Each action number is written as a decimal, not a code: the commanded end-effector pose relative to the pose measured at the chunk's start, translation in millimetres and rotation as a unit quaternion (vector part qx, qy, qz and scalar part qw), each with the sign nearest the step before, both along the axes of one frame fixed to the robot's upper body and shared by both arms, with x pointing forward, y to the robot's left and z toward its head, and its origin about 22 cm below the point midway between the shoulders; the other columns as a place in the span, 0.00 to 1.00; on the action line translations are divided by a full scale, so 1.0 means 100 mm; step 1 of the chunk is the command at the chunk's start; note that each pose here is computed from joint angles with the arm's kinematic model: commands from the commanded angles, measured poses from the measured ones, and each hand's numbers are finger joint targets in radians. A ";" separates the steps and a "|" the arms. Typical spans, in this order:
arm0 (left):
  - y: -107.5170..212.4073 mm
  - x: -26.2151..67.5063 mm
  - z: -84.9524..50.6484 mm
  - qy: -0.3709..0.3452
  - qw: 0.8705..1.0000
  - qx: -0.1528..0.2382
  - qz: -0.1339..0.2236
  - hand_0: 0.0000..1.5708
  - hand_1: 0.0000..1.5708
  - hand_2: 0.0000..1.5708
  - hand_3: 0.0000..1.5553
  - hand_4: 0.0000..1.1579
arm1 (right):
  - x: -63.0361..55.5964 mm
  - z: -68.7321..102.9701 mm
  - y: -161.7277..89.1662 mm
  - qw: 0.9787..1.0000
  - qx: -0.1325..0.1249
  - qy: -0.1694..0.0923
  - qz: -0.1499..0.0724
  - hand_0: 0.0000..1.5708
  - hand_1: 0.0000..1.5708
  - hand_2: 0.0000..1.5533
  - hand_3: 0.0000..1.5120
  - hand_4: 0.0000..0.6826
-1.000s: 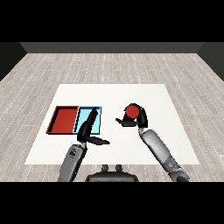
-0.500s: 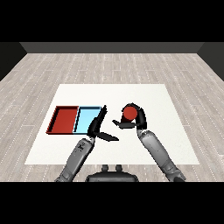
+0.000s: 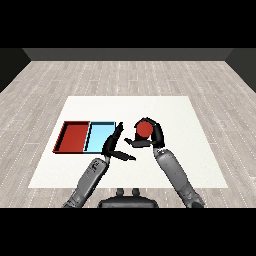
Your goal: Pick the red can and put it in the red box
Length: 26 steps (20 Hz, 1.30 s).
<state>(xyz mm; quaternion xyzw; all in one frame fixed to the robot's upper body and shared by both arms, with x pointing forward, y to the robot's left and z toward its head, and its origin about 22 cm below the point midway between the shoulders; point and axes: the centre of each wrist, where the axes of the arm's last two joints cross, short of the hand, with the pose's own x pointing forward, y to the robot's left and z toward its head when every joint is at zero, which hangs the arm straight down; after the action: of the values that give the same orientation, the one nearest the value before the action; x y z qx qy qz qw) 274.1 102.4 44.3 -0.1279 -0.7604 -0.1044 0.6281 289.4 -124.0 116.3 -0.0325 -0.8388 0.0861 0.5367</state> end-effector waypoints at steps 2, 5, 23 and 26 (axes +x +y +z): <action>-0.07 -0.076 0.06 0.024 1.000 -0.016 -0.001 0.00 0.00 0.00 0.00 0.00 | -0.09 -0.04 0.11 1.000 -0.001 -0.002 0.013 0.94 0.94 0.93 0.91 0.81; 0.11 0.198 0.03 0.015 1.000 -0.006 0.004 0.00 0.00 0.00 0.00 0.00 | -0.07 0.07 0.08 1.000 0.008 -0.004 0.024 0.93 0.93 0.92 0.91 0.83; -0.14 0.137 0.08 0.026 1.000 -0.013 -0.007 0.00 0.00 0.00 0.00 0.00 | -0.30 -0.04 0.62 0.997 0.033 0.006 0.068 0.92 0.92 0.91 0.90 0.78; 0.10 0.051 -0.07 0.002 1.000 -0.004 -0.005 0.00 0.00 0.00 0.00 0.00 | -0.10 0.09 0.74 0.997 0.019 -0.006 0.075 0.93 0.93 0.92 0.91 0.74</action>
<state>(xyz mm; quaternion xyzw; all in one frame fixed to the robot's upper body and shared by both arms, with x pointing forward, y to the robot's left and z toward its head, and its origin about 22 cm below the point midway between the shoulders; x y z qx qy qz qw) 280.8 97.3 40.1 -0.1473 -0.7507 -0.0940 0.6371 277.5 -62.7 114.5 0.0322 -0.8425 0.1008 0.5283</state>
